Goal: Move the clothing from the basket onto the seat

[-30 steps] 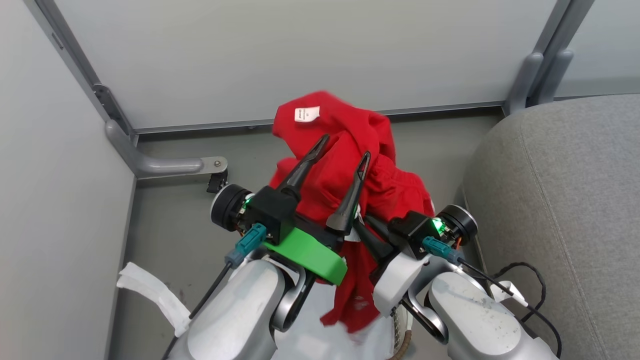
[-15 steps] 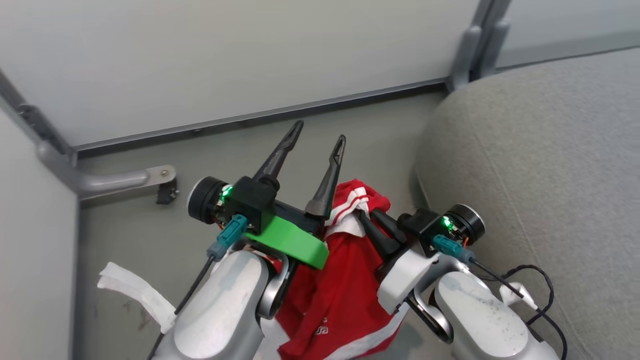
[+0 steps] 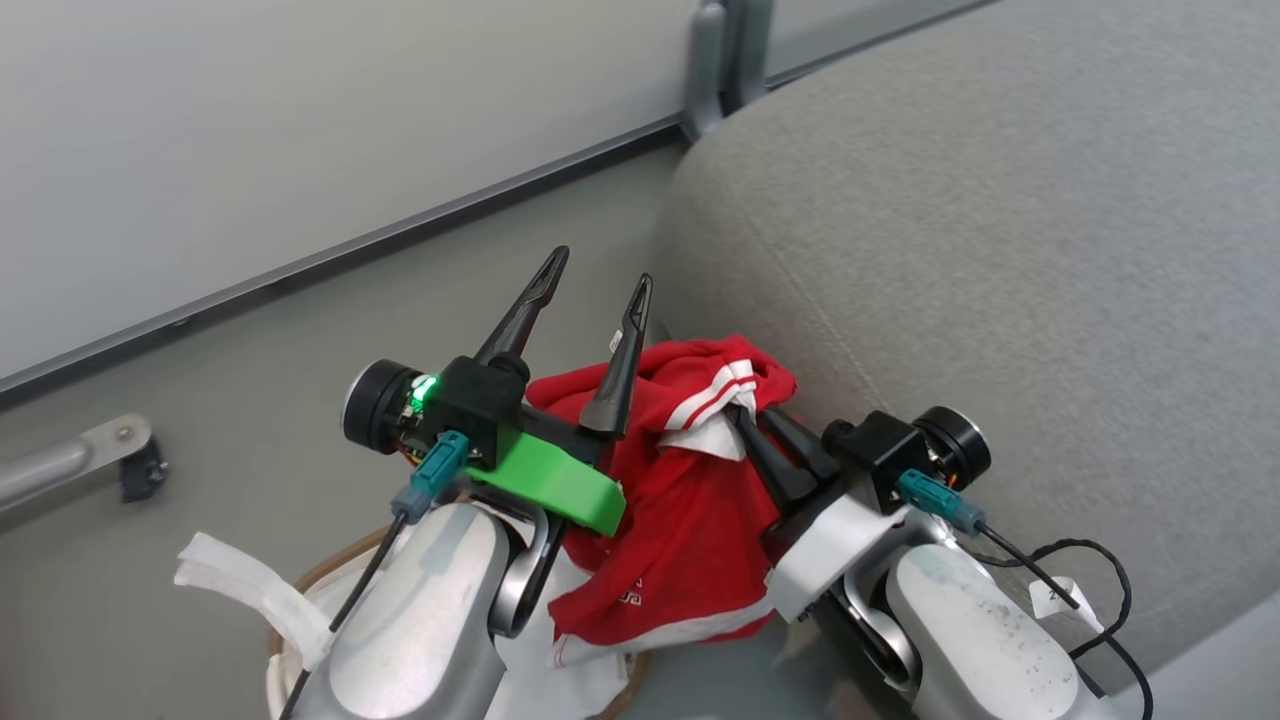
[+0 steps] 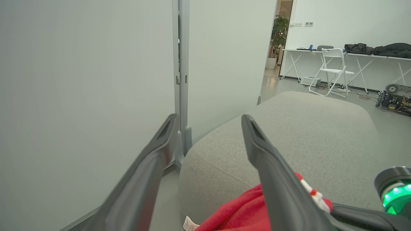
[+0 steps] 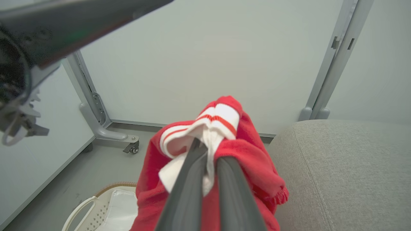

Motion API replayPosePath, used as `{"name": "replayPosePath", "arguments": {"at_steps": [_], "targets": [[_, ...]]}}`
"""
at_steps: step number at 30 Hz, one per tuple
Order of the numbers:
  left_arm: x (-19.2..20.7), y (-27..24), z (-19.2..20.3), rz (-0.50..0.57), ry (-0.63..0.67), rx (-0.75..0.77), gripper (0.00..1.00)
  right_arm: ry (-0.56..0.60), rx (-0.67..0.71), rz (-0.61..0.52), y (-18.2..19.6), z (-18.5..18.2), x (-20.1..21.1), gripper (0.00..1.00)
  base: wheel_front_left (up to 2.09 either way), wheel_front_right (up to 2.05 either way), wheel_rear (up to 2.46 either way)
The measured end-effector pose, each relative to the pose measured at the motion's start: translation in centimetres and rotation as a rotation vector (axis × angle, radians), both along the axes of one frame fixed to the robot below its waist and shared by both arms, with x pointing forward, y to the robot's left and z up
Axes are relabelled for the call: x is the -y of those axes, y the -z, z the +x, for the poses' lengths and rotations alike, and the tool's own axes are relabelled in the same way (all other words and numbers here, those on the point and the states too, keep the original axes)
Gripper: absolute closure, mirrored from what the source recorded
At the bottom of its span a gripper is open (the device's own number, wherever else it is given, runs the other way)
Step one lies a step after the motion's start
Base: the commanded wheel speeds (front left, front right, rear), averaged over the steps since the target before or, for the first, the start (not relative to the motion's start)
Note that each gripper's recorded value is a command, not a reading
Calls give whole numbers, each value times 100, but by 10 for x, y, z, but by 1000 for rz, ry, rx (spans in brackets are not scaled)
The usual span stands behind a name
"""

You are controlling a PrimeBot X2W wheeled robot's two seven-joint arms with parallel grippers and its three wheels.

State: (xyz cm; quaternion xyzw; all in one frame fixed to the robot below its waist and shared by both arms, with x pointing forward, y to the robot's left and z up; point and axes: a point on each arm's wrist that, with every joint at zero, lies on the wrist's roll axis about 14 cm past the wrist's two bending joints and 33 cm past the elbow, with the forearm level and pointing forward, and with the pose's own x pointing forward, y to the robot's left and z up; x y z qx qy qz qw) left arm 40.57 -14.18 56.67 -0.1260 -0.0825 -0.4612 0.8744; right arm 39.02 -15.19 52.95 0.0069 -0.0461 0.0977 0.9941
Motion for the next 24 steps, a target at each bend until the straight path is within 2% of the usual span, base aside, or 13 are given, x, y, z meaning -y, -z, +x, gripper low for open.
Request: {"name": "replayPosePath", "arguments": {"at_steps": [7, 11, 15, 20, 24], "targets": [[30, 7, -7, -5, 90, -8, 0, 147, 42, -8, -15, -12, 48, 100, 0, 0, 0], [36, 18, -5, -4, 113, -28, 0, 184, 89, -91, -33, -2, 65, 100, 0, 0, 0], [38, 31, 1, -2, 118, -49, 0, 211, 167, -245, -67, 25, 84, 100, 0, 0, 0], [34, 50, 9, 4, 116, -79, 0, 275, 245, -481, -115, 55, 131, 100, 0, 0, 0], [27, 59, 20, 3, 103, -85, 0, 325, 301, -617, -152, 78, 160, 100, 0, 0, 0]]}}
